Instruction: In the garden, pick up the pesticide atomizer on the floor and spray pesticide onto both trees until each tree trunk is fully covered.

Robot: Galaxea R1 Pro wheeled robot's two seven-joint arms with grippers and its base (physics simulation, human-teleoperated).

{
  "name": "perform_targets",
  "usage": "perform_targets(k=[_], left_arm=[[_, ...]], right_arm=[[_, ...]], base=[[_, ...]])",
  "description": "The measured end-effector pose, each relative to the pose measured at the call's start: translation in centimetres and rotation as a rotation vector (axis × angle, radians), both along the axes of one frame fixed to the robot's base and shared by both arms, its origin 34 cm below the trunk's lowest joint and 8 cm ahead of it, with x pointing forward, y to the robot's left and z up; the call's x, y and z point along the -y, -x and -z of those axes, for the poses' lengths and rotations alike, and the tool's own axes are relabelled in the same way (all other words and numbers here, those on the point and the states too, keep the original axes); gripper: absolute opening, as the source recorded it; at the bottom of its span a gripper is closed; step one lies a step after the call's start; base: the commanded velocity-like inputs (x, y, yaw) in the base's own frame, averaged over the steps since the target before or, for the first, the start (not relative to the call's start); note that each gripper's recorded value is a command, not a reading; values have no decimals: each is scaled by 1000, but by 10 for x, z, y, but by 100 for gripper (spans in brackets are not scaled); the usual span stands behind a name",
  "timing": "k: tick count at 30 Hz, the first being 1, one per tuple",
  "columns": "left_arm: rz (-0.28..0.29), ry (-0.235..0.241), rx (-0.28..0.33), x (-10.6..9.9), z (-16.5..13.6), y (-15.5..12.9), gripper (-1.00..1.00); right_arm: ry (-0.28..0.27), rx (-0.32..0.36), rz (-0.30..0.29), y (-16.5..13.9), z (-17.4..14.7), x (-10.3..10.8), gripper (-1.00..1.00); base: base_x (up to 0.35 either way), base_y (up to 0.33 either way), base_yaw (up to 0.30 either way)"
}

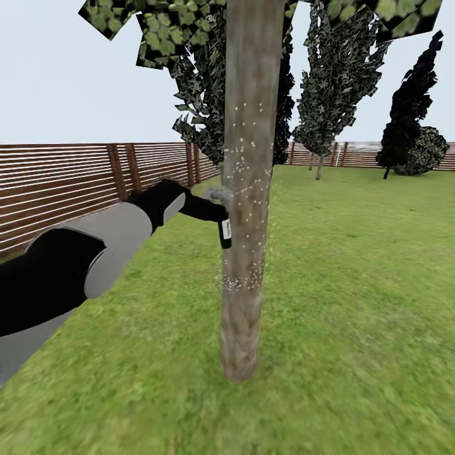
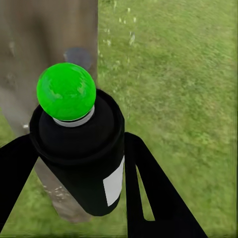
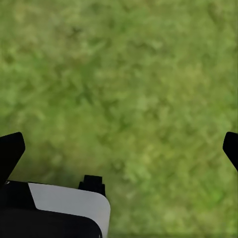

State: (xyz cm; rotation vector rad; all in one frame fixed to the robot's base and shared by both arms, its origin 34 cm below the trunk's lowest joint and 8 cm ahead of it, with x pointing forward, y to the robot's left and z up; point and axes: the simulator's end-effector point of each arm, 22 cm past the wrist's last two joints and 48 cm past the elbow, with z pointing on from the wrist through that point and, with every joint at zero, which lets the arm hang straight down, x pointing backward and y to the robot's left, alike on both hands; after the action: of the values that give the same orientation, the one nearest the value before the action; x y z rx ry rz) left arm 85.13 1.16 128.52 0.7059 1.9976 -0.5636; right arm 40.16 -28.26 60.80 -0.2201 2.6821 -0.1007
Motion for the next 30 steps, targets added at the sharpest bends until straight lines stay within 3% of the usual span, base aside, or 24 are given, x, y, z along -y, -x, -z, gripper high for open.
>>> perform_targets(k=[11,20,23,26,30], left_arm=[[24,25,47,6,39,-2,-100],[24,27,35,5,55,-1,-100],[2,14,28,-7,66,-4,-100],[-24,29,108,-29,70,-17,-100],[-126,-15,122,-54,96,-29,-100]], right_arm=[[0,0,0,0,0,0,100],[-2,0,2,0,0,-1,100],[-4,-1,2,0,0,-2,100],[-2,-1,2,0,0,0,100],[0,0,2,0,0,0,100]], base=[[0,0,0],[0,0,0],[0,0,0],[0,0,0],[0,0,0]])
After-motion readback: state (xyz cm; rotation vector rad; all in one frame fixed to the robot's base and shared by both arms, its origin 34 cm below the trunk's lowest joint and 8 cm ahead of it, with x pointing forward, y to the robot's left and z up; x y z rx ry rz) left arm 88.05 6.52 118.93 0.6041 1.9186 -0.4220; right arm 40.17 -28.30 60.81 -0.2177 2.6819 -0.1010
